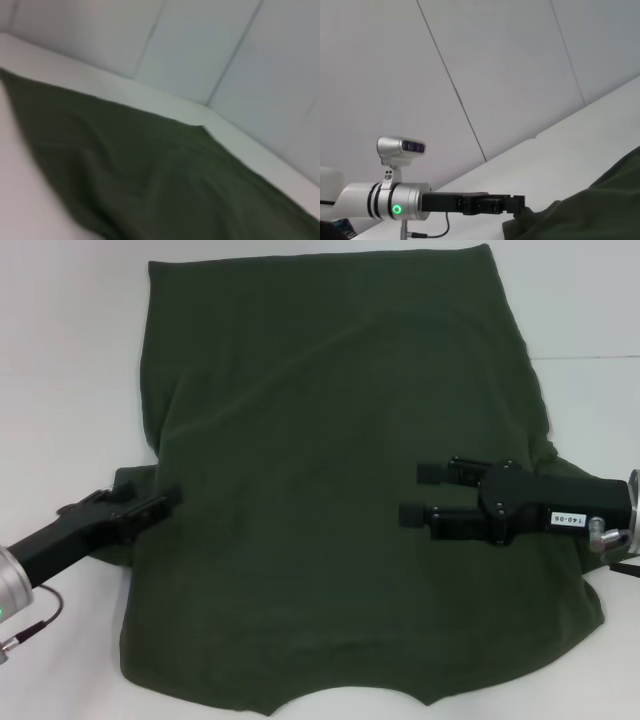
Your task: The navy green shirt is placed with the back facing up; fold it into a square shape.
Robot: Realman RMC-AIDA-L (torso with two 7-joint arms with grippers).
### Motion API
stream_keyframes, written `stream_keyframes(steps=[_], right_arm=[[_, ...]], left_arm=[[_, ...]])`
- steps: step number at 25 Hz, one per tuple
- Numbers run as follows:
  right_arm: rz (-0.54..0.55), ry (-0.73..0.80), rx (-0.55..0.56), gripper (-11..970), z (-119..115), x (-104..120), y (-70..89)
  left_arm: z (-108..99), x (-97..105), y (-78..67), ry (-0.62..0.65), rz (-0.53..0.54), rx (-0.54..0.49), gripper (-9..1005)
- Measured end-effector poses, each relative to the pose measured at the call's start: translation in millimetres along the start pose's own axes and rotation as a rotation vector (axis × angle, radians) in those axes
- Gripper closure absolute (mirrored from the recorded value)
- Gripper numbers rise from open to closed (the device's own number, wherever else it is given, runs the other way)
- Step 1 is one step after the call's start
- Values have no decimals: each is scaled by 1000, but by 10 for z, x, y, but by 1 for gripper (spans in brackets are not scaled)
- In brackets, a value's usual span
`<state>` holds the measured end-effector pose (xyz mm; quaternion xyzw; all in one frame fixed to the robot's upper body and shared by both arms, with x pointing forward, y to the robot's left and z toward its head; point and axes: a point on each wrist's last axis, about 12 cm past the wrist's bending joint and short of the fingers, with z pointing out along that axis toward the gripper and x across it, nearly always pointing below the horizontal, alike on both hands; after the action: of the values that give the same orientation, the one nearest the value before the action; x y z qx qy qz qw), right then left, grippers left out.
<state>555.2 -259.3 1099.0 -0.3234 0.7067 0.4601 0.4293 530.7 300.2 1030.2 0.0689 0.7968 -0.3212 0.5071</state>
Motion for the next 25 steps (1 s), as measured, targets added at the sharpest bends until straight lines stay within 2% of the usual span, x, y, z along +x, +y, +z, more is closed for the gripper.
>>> stream_keyframes(steps=[13,25], right_arm=[[17,-4,17,60,49,-3,-17],[19,-3,18,61,46,-4,-18]], left_arm=[[-105,-20,216,9,1,-135,170],[-54,52,218,35,9,-178,188]])
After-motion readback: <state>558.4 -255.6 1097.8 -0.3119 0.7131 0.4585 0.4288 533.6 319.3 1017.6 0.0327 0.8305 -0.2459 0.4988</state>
